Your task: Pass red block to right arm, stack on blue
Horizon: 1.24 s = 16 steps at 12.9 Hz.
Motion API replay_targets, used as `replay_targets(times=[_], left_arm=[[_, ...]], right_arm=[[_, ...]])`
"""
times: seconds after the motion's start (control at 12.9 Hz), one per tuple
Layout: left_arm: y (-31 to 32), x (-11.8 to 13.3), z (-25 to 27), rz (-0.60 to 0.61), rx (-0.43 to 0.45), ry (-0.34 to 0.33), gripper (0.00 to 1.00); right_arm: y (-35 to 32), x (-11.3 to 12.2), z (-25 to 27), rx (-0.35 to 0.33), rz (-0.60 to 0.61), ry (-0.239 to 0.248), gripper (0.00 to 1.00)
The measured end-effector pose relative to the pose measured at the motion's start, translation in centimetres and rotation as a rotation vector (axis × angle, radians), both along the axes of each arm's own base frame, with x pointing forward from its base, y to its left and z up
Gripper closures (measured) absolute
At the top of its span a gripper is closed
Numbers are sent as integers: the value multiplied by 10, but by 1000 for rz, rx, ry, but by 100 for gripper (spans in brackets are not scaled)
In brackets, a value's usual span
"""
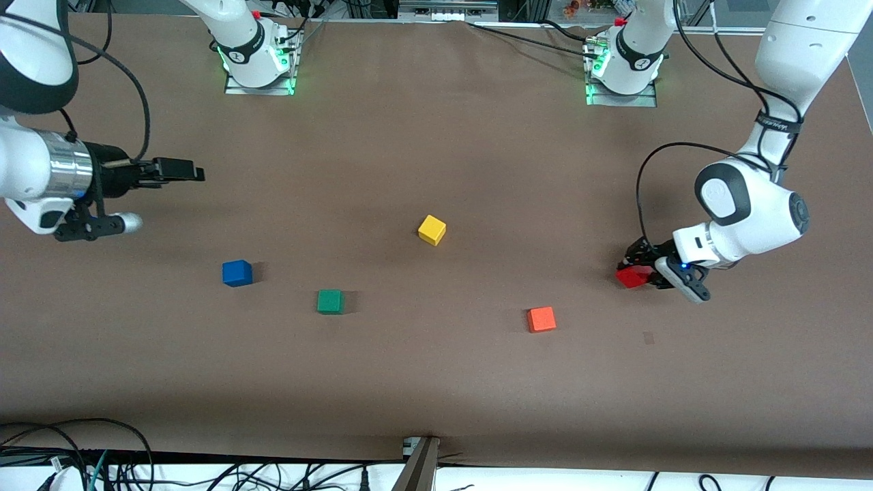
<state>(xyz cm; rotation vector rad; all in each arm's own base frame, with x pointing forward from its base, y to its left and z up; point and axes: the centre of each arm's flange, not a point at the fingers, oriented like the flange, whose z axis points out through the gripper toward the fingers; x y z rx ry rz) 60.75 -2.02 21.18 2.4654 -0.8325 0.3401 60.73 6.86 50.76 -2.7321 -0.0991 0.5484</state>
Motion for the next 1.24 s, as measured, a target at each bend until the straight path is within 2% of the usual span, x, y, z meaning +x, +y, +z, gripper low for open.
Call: replay_targets(times=[0.08,0.31,0.39,0.62,0.85,1.08,1.24], left_arm=[[-15,6,3,-49,-47,-21,44],[-54,15,25,-202,-190,-27,44],[-63,19,34,-242,-243,-53,44],[-108,37,43,-353,-387,-167,44],[-163,50,48,-407,-528,-262,44],[-194,55,77,-471,-606,-398,44],[-215,49,85,-512,-681,-534,44]], right_arm=[[6,5,-12,51,-11,21,0],[22,20,-51,192,-54,86,0],[28,25,-65,240,-74,103,0],[46,40,-103,400,-97,125,0],[65,50,-149,613,-113,150,0],[96,56,-192,749,-151,116,0],[126,52,-209,836,-205,105,0]])
